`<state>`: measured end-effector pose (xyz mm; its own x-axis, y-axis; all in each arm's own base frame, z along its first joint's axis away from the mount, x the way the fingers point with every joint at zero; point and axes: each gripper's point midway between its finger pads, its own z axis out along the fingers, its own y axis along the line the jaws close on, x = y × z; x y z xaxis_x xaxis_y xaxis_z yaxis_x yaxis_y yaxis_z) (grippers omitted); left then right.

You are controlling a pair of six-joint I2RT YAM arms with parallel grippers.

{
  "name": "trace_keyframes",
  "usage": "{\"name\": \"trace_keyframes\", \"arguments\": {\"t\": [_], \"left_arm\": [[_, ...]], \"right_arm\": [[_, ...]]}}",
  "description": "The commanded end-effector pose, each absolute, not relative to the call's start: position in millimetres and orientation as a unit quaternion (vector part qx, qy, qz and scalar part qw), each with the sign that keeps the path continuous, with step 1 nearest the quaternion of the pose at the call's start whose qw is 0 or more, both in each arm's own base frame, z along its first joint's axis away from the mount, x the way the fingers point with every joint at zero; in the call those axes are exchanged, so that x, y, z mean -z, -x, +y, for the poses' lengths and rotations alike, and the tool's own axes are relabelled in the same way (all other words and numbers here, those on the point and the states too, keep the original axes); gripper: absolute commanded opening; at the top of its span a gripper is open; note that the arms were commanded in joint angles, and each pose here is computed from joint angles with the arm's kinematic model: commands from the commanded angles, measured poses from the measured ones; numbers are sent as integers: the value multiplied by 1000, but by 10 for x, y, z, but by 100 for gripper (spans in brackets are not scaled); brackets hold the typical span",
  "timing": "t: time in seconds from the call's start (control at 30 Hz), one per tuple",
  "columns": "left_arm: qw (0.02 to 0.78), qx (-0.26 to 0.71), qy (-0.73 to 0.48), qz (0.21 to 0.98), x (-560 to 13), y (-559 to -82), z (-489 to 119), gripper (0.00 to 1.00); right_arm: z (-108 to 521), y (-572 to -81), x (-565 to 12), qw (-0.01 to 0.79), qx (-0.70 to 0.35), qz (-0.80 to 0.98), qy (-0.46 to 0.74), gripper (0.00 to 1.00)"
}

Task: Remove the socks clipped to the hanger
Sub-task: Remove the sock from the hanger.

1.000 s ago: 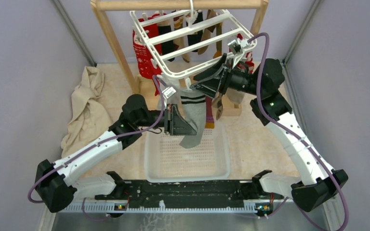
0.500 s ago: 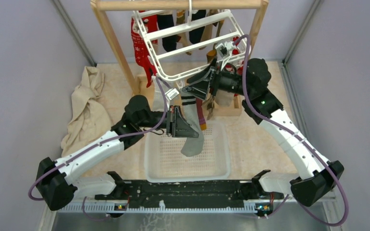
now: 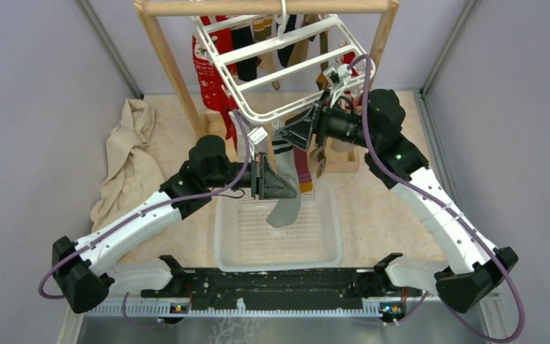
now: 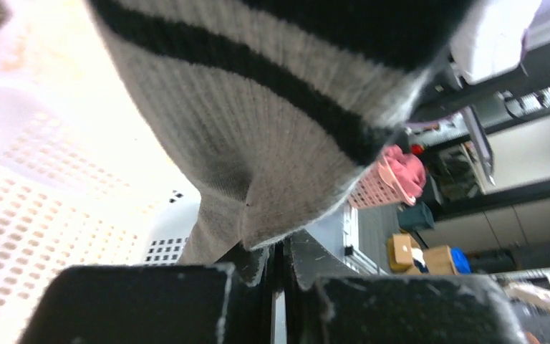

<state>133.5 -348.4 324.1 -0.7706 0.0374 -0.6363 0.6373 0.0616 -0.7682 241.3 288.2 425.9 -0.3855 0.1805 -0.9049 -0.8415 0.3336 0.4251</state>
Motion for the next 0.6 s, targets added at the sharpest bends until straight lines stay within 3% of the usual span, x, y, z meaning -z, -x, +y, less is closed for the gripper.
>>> {"name": "trace_keyframes", "arguments": {"t": [0.0, 0.57], "left_arm": [[289, 580, -216, 730, -3199, -1530, -3379, 6], [341, 516, -174, 766, -3162, -1878, -3403, 4]], "right_arm": [[2732, -2214, -4598, 518, -514, 638, 247, 62], [2310, -2016, -4084, 510, -441, 714, 187, 61]]}}
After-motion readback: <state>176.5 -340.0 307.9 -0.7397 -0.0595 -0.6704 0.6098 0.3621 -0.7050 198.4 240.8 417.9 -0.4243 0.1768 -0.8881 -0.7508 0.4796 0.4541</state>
